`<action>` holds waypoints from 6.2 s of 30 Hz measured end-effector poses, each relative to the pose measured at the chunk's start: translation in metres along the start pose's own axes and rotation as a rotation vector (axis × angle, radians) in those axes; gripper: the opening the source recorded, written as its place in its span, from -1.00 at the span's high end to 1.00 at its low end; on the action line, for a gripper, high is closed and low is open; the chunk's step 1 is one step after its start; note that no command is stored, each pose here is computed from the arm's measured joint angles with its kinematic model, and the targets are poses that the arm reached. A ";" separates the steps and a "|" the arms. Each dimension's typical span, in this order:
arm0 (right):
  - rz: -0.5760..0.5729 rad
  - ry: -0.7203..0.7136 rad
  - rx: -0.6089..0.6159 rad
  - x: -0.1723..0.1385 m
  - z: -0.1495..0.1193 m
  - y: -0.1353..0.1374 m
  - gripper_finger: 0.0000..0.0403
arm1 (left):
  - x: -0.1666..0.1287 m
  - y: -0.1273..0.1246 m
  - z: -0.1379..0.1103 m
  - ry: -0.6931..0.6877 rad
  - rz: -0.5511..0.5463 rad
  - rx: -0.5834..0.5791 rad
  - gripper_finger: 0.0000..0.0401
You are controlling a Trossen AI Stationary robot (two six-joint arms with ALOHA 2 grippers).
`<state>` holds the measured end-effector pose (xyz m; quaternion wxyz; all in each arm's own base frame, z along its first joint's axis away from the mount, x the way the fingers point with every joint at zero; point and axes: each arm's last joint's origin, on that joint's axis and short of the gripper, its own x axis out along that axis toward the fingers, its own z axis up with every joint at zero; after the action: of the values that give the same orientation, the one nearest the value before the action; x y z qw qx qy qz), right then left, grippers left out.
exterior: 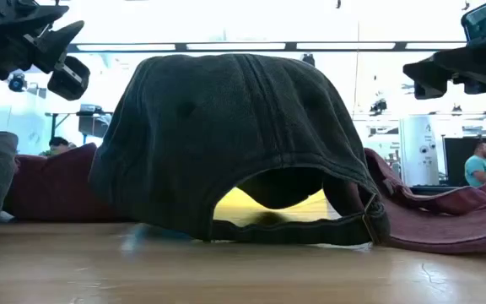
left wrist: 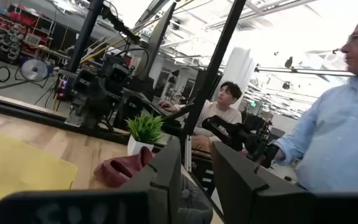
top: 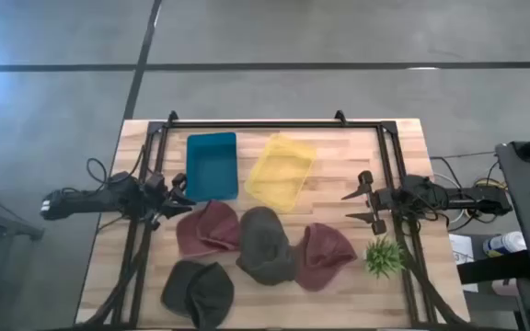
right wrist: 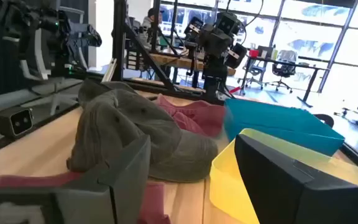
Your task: Pick & Place hat
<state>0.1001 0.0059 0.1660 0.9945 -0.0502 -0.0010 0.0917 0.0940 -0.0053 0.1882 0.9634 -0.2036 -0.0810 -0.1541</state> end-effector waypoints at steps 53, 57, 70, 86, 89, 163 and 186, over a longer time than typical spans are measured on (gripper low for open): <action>-0.093 0.912 0.937 0.128 0.073 -0.025 -0.13 | 0.000 0.000 0.000 0.002 0.000 -0.001 0.58; -0.024 1.133 0.672 0.159 0.076 -0.032 -0.13 | 0.000 0.000 0.000 0.002 0.001 -0.001 0.58; 0.436 1.335 0.125 0.252 0.049 -0.010 -0.13 | 0.000 0.000 0.000 0.002 0.001 -0.001 0.58; 0.491 1.419 0.245 0.274 -0.003 0.014 0.17 | 0.000 0.001 -0.001 0.013 0.006 -0.004 0.58; 0.496 1.445 0.267 0.273 -0.004 0.019 0.50 | 0.000 0.001 -0.001 0.013 0.006 -0.005 0.58; -0.233 1.048 -0.979 0.213 0.035 -0.118 0.43 | 0.001 0.003 -0.006 0.060 0.029 -0.021 0.58; -0.143 1.153 -0.615 0.188 0.026 -0.090 0.26 | 0.001 0.004 -0.006 0.067 0.033 -0.023 0.58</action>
<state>0.3011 -0.0451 0.1990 0.7796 -0.3732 0.5025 -0.0208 0.0971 -0.0052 0.1813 0.9656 -0.2108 -0.0437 -0.1460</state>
